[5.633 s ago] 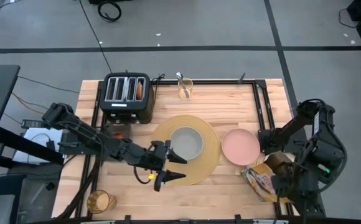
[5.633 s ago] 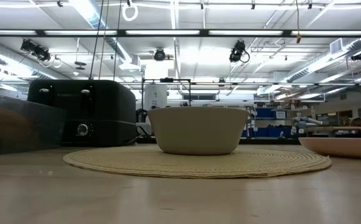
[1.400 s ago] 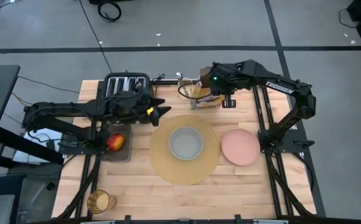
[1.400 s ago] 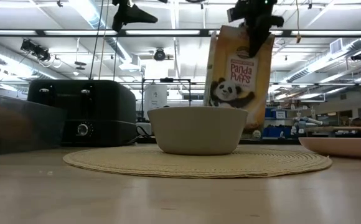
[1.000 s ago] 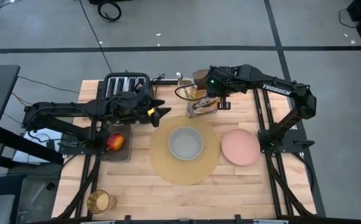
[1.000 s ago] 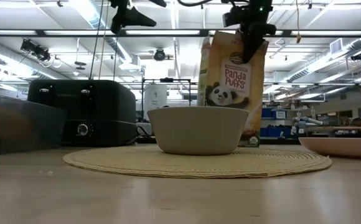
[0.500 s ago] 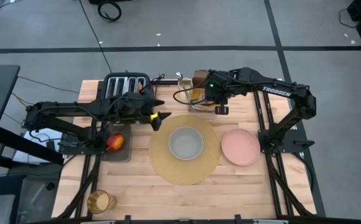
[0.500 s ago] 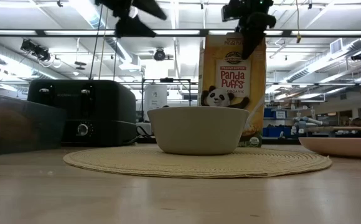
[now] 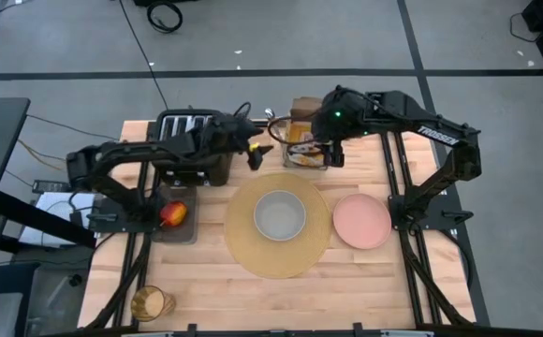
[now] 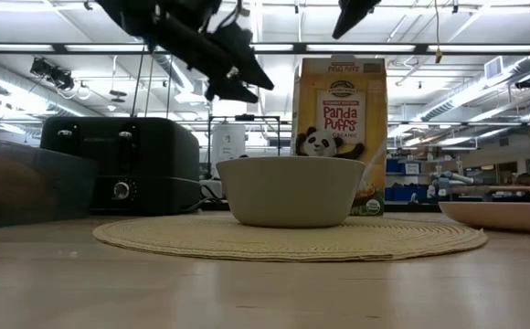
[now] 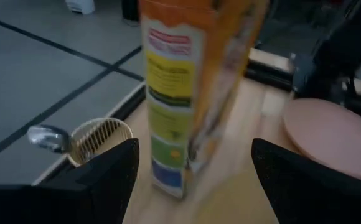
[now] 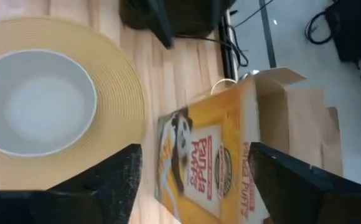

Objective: Arrange a breakfast setting
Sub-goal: Pour the cereal into the gray bowl

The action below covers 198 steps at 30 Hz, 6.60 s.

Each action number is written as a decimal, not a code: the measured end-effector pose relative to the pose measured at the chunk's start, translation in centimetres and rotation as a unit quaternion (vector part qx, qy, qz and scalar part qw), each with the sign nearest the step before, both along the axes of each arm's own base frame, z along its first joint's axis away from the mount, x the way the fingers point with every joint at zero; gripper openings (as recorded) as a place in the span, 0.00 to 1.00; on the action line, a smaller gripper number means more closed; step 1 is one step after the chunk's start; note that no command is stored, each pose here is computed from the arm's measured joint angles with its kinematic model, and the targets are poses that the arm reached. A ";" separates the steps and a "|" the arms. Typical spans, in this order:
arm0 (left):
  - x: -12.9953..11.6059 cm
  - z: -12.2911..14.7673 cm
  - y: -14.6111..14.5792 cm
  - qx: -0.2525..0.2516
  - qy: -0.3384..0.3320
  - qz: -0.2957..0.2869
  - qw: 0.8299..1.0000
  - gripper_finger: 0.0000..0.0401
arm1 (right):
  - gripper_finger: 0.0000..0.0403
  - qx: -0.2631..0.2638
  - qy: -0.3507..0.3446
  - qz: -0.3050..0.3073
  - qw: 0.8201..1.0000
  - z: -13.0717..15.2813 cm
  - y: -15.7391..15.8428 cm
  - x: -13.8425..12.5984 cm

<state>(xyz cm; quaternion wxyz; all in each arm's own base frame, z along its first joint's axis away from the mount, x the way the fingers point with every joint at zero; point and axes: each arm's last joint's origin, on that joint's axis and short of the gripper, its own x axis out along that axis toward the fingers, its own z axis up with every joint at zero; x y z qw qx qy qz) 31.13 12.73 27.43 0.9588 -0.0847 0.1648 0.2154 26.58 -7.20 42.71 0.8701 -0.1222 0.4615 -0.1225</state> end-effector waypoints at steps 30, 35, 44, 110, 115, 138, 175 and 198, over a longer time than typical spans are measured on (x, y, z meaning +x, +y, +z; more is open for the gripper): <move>6.3 -5.1 8.3 0.041 -0.090 -0.163 0.982 0.79 | 0.79 0.089 -0.099 -0.022 0.991 0.9 -1.4 0.4; 7.1 -5.0 7.6 0.041 -0.095 -0.183 0.978 0.79 | 0.79 0.092 -0.100 -0.035 0.990 0.9 -1.4 0.3; 7.8 -5.0 6.1 0.026 -0.101 -0.205 0.973 0.79 | 0.79 0.067 -0.100 -0.038 0.992 1.6 -1.2 -1.0; 12.4 -11.1 1.6 0.092 -0.118 -0.079 0.986 0.50 | 0.79 0.036 -0.222 -0.005 0.974 9.0 1.5 -3.8; 12.1 -10.0 1.4 0.095 -0.114 -0.084 0.985 0.38 | 0.78 0.059 -0.277 -0.031 0.958 10.9 2.3 -5.5; -1.7 13.6 -1.6 0.098 -0.278 -0.050 0.954 0.35 | 0.71 0.160 -0.366 -0.013 0.917 2.1 4.3 -11.6; -7.9 20.5 -6.6 0.095 -0.481 -0.098 0.866 0.35 | 0.94 0.172 -0.741 0.162 0.628 -3.1 0.1 4.3; -7.8 20.3 -6.4 0.086 -0.470 -0.091 0.874 0.46 | 0.72 0.149 -0.749 0.147 0.629 -2.9 -0.3 4.4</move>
